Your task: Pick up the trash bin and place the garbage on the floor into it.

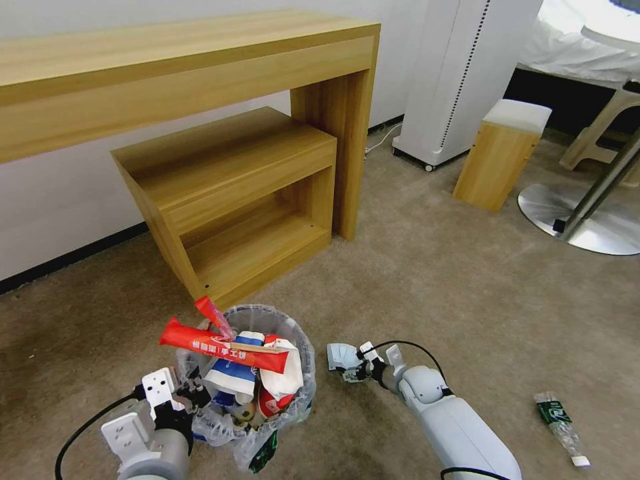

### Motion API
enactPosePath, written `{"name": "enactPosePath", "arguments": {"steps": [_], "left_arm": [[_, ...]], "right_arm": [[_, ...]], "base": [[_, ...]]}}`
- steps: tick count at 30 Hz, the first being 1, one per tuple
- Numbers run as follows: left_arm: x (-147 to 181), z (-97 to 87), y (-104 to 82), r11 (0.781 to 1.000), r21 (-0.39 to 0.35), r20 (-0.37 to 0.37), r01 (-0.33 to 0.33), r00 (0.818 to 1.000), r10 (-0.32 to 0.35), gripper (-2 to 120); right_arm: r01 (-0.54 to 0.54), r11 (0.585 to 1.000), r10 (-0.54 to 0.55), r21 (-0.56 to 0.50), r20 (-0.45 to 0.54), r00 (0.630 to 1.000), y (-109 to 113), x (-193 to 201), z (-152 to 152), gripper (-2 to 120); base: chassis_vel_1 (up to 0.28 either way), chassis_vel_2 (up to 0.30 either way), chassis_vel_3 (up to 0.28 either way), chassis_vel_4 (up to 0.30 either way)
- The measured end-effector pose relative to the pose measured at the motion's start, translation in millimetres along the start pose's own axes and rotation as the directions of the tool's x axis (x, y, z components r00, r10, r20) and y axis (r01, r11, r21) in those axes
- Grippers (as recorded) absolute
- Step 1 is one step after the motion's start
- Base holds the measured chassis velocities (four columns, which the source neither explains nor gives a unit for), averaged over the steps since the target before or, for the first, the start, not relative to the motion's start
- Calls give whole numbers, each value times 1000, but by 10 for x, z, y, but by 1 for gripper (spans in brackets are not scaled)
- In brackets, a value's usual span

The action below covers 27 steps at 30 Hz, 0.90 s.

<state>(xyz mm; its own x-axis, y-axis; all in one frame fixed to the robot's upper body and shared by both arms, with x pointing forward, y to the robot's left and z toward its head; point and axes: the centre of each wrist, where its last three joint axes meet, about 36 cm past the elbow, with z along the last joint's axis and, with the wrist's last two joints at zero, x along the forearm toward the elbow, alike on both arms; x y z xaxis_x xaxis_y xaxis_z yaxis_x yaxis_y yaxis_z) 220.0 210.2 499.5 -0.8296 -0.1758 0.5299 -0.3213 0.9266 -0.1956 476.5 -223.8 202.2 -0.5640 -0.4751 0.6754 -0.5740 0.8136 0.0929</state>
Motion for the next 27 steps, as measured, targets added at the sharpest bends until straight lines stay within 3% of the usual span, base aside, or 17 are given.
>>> {"name": "enactPosePath", "arguments": {"steps": [3, 21, 27], "left_arm": [[1, 2, -1, 1000, 0, 0, -1, 1000, 1, 0], [-33, 32, -3, 1000, -1, 3, 2, 1000, -2, 0], [-56, 40, -5, 1000, -1, 5, 0, 1000, 0, 0]], "right_arm": [[-9, 1000, 9, 13, 7, 1000, 5, -28, 3, 78], [-27, 998, 26, 53, 28, 999, 43, -142, -6, 11], [-31, 998, 29, 49, 46, 999, 28, -107, 12, 10]], "base": [[0, 0, 0, 0], [0, 0, 0, 0], [0, 0, 0, 0]]}}
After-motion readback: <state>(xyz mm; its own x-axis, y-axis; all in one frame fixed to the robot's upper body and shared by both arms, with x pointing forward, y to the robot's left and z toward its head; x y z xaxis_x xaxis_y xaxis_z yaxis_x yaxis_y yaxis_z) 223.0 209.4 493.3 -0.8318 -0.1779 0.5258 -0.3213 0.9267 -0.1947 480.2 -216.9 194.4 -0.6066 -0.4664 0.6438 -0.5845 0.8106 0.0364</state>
